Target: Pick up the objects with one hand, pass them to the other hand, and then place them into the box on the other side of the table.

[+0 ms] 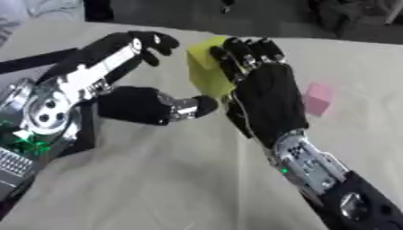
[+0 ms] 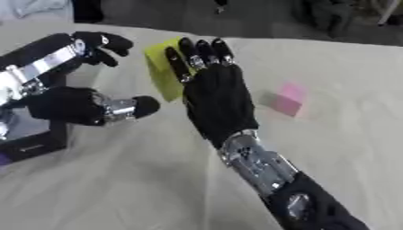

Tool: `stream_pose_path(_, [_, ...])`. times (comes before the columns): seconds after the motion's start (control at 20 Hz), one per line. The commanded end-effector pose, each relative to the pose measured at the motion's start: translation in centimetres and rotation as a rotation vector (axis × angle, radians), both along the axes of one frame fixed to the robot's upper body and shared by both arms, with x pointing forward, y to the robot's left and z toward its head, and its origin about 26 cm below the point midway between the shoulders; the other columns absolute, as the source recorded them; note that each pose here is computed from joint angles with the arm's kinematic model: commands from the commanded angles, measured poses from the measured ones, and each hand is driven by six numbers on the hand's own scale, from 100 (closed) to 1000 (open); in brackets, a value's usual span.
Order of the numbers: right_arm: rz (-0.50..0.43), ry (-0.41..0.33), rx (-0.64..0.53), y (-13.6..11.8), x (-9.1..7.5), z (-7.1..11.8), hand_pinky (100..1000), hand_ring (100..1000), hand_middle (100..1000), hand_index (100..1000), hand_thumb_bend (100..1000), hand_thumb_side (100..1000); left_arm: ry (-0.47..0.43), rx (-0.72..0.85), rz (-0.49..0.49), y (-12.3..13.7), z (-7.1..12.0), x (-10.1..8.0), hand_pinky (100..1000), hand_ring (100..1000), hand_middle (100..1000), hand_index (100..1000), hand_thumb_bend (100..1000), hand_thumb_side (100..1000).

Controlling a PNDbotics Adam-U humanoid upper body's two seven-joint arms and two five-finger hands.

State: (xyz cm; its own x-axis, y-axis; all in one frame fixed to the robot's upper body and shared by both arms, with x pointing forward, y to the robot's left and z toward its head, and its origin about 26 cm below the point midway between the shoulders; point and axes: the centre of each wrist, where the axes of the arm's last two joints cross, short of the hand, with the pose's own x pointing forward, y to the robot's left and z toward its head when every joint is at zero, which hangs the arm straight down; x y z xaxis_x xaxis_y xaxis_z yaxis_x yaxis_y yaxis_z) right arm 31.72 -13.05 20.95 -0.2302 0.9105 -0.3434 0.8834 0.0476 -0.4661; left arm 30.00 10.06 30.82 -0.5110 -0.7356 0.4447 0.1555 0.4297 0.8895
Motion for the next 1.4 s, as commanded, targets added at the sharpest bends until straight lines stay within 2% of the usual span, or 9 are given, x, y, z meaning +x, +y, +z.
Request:
stream_pose_path(0.05, [0.011, -0.029, 0.001, 0.2, 0.0, 0.5, 562, 532, 387, 488, 100, 100, -0.037, -0.017, 0.028, -0.1, 0.6, 0.0, 943, 845, 831, 921, 634, 576])
stream_pose_path(0.8, [0.070, -0.053, 0.014, 1.1, 0.0, 0.6, 565, 535, 398, 504, 100, 100, 0.031, 0.026, 0.002, -1.4, -0.3, 1.1, 949, 848, 823, 917, 638, 564])
stream_pose_path(1.0, [0.077, -0.053, 0.013, 1.3, 0.0, 0.4, 565, 537, 400, 506, 100, 100, 0.012, 0.043, 0.018, -1.8, -0.6, 1.8, 946, 845, 819, 915, 607, 568])
stream_pose_path(1.4, [0.101, -0.063, 0.015, 1.5, 0.1, 0.3, 563, 535, 400, 505, 100, 100, -0.003, 0.007, 0.056, -2.3, -1.0, 2.8, 927, 829, 799, 901, 480, 613])
